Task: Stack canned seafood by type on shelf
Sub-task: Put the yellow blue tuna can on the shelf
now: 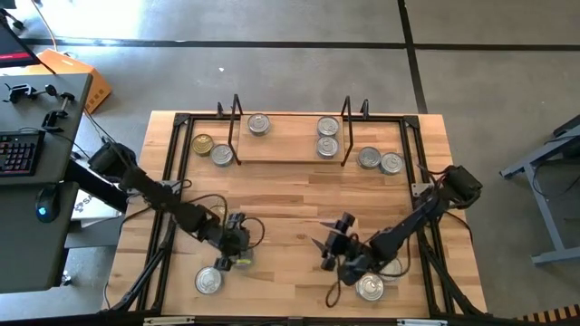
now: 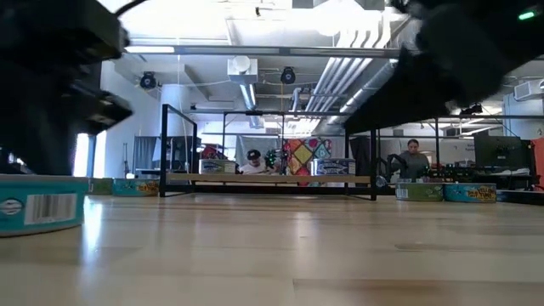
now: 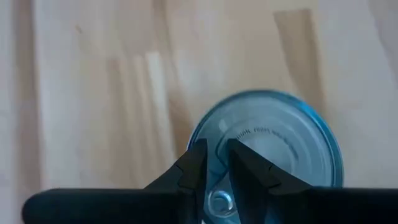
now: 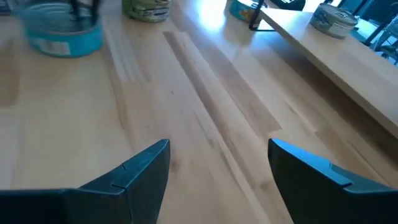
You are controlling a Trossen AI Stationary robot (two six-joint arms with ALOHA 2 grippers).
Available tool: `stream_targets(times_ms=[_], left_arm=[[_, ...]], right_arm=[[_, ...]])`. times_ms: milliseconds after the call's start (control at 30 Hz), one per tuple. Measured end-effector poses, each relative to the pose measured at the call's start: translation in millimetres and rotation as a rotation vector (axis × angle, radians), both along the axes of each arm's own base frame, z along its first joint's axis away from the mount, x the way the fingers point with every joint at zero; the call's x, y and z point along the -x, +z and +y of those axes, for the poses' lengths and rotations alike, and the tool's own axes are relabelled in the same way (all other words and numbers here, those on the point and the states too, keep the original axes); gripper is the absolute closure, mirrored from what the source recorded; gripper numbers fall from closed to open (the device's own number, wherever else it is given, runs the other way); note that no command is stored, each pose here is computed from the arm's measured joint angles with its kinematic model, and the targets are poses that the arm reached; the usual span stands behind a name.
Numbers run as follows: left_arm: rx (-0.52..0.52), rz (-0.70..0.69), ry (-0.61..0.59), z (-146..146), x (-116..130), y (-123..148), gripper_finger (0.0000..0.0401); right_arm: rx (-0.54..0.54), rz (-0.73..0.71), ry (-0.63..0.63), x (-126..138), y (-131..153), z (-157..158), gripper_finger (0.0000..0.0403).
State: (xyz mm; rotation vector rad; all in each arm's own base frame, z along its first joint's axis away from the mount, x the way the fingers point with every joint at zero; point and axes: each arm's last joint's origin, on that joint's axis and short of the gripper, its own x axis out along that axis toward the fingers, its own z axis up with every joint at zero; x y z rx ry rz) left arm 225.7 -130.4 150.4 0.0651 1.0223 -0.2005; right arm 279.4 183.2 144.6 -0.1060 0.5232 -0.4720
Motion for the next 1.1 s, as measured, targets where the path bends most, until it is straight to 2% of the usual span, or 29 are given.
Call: stream_targets(times_ms=[67,167,233,333,400,500,633,700,767,900,1033,1100], left_arm=[[-0.049,-0.071,-0.037,9,-10,2,0.0346],[-0.143,-0.296,-0.043,26,-34,16,0.0346],[-0.151,-0.412,-0.025,36,-45,27,0.0346],[-0.114,-0.446,-0.029,42,-52,42,0.0346],[-0.094,-0.38,-0.045,42,-47,48,0.0346],[-0.048,-0.193,-0.027,39,-31,46,0.0346],[0.104,0.052,0.02,30,-9,28,0.0346],[0.105,0.097,0.018,25,-1,14,0.0346],[0.045,0.07,0.016,25,3,2,0.0346],[-0.155,-0.119,0.056,34,-9,-5,0.0346],[-0.287,-0.361,0.092,41,-31,16,0.0346],[-0.315,-0.415,0.08,42,-38,28,0.0346]], right_arm=[[0.01,-0.023,-0.013,5,0,5,0.014],[0.051,-0.065,-0.041,8,2,8,0.014],[0.066,-0.082,-0.058,8,3,7,0.014],[0.04,-0.118,-0.104,4,3,2,0.014],[-0.005,-0.126,-0.128,0,3,-3,0.014],[-0.064,-0.094,-0.129,-6,0,-10,0.014],[-0.092,-0.093,-0.168,-14,-4,-21,0.014],[-0.097,-0.092,-0.188,-17,-6,-26,0.014],[-0.111,-0.091,-0.196,-20,-8,-30,0.014],[-0.113,-0.083,-0.206,-23,-9,-34,0.014],[-0.102,-0.077,-0.194,-26,-9,-37,0.014],[-0.107,-0.074,-0.188,-28,-8,-39,0.014]])
